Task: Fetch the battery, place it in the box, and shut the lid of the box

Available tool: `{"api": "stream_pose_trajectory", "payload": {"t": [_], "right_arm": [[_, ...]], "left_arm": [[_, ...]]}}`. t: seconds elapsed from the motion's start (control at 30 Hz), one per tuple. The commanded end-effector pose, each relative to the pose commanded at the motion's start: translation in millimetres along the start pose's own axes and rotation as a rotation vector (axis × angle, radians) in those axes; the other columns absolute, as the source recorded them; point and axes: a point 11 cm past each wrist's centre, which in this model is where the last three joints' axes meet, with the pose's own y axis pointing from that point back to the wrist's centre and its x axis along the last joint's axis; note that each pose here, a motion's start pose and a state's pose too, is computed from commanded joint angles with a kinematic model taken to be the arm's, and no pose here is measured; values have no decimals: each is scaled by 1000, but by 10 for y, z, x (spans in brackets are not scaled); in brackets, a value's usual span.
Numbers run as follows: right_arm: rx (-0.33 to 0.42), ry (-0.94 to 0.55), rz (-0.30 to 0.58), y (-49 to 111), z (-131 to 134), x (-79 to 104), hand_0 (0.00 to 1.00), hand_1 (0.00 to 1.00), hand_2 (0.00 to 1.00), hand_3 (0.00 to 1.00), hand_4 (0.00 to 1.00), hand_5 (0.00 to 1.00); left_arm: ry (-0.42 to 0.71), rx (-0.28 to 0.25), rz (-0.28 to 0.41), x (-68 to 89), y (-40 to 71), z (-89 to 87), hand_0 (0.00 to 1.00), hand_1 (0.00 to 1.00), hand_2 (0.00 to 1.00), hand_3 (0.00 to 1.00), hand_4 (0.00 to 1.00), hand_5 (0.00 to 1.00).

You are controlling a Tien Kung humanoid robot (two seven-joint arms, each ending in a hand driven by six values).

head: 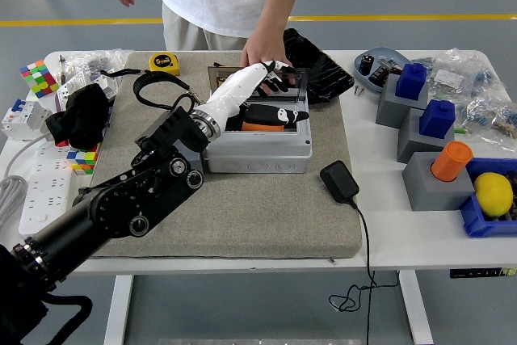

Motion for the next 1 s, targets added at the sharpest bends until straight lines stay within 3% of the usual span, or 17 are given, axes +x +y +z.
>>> {"api": "stream_pose_trajectory", "payload": {"t": [0.1,0.13,0.3,0.33,0.37,0.5,0.53,0.77,1.0], "right_arm": [[-1,-4,0,0,10,-4,649,644,672,584,998,544],[-2,-5,-1,-1,15,-6,649,644,671,584,998,544],[-4,-7,-2,-1,26,-13,649,644,671,584,998,544],[-3,-7,-2,-1,25,-13,650,644,671,584,998,543],[-3,-7,-2,-1,23,-14,650,644,671,584,998,543],[0,-7,-4,-1,8,-17,650,644,671,584,998,543],[1,-8,-4,-1,5,-18,650,644,671,584,998,543],[3,-8,-5,0,-12,-22,650,644,671,585,998,543],[3,-5,-3,1,-17,-6,651,644,670,585,998,543]], "left_arm": [[43,-40,19,19,44,99,407,589,577,733,998,514],[57,-68,39,54,63,148,363,557,531,690,998,541],[64,-134,116,259,85,224,363,557,531,690,998,541],[58,-136,128,300,81,214,590,681,636,688,998,543],[49,-134,139,345,73,193,590,681,636,688,998,543],[6,-111,155,458,35,114,590,681,636,688,998,543],[-3,-104,155,471,26,97,754,776,729,718,998,569],[-65,0,95,416,-32,-119,771,804,756,725,998,585],[-101,69,41,302,-33,-278,766,805,752,731,998,574]]}}
